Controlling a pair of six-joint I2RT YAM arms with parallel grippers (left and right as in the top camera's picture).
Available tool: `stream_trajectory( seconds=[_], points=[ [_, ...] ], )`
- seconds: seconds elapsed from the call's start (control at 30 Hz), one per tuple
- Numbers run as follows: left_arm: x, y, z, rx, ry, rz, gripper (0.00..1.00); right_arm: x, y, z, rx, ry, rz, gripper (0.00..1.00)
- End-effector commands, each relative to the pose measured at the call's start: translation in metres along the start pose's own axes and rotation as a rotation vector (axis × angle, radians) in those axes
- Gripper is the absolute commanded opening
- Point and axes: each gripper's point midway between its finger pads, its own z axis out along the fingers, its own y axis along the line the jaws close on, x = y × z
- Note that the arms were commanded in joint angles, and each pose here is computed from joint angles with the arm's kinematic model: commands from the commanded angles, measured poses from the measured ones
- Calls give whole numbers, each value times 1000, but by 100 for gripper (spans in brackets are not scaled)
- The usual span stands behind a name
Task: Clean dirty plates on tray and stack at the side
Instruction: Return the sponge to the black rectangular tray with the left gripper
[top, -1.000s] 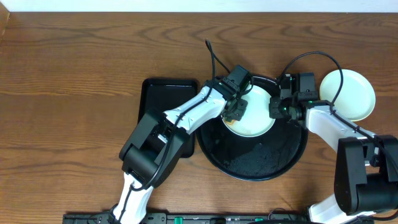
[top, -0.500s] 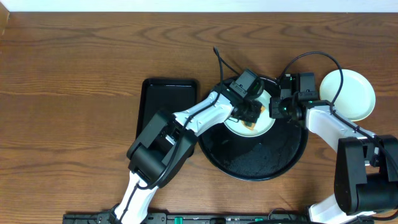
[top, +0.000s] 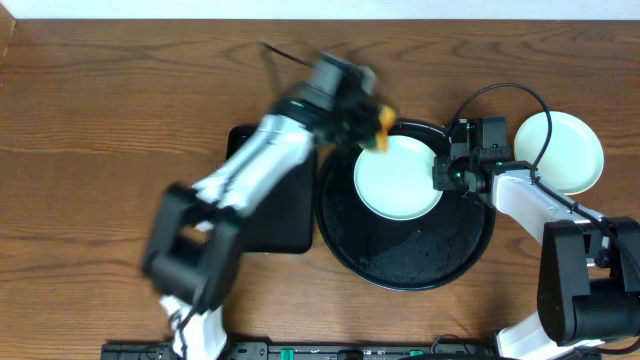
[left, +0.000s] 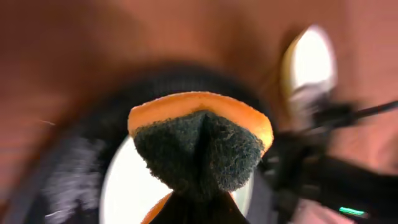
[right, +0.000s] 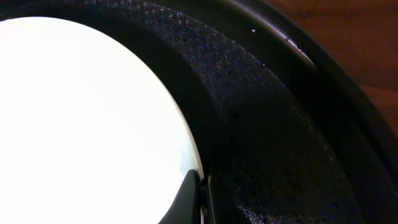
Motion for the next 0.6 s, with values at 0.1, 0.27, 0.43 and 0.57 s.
stream_trajectory(
  seconds=[0.1,0.27,0.43,0.57],
  points=[
    [-25,25,-78,-98,-79,-28,8,16,-1,11,2,53,0,1],
    [12,124,-110,-516,29,-119,8,15,-1,11,2,53,0,1],
    [55,186,-126,-790,125,-163,8,15,-1,11,3,53,0,1],
    [75,204,-109,-790,131,-162,8,16,-1,11,3,53,0,1]
  ],
)
